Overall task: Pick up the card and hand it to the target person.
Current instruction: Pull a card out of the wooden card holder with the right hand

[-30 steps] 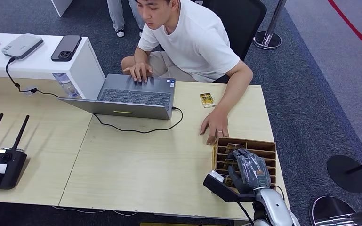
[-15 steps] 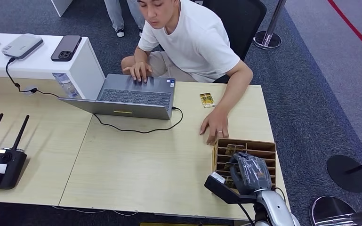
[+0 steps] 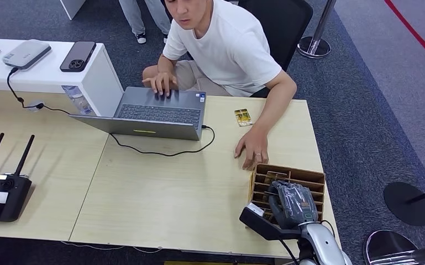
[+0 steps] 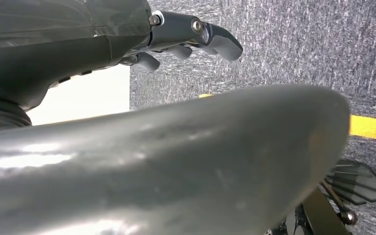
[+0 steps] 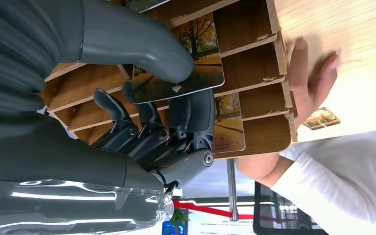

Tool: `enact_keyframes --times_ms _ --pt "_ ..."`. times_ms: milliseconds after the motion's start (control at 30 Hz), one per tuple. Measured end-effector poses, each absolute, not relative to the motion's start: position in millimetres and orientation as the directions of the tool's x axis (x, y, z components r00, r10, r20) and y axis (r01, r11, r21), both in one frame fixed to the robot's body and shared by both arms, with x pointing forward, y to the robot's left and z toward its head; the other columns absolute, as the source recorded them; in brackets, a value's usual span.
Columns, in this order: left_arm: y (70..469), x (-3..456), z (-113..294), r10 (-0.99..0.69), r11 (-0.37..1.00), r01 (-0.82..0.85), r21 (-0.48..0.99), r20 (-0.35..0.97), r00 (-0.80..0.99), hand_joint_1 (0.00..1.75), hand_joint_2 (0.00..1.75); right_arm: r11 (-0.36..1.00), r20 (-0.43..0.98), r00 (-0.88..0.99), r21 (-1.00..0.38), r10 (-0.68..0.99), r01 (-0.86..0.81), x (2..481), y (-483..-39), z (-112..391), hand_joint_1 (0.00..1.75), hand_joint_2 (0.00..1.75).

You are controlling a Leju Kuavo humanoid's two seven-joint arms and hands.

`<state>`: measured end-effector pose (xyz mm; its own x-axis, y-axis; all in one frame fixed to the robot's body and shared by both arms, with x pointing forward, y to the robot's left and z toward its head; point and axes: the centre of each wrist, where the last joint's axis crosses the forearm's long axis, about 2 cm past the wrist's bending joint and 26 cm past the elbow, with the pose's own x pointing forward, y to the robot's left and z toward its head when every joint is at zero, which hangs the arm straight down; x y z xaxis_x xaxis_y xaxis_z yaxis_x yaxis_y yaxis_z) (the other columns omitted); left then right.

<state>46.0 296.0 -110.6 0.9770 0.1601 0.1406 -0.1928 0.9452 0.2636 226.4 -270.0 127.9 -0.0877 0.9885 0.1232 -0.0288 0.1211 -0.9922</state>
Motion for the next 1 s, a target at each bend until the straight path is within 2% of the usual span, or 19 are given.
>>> enact_keyframes --times_ms 33,700,1000 --pt "296 46 -111 0.161 0.944 -0.194 0.265 0.141 0.977 0.0 1.75 0.122 0.124 -0.088 -0.992 0.988 -0.029 226 -270 128 1.61 1.75" --pt "296 45 -111 0.153 0.939 -0.192 0.284 0.153 0.976 0.0 1.75 0.132 0.131 -0.113 -0.991 0.985 0.001 226 -270 129 1.66 1.75" --pt "296 45 -111 0.171 0.936 -0.211 0.28 0.16 0.972 0.0 1.75 0.231 0.095 -0.341 -0.894 0.935 0.385 223 -268 149 1.66 1.75"
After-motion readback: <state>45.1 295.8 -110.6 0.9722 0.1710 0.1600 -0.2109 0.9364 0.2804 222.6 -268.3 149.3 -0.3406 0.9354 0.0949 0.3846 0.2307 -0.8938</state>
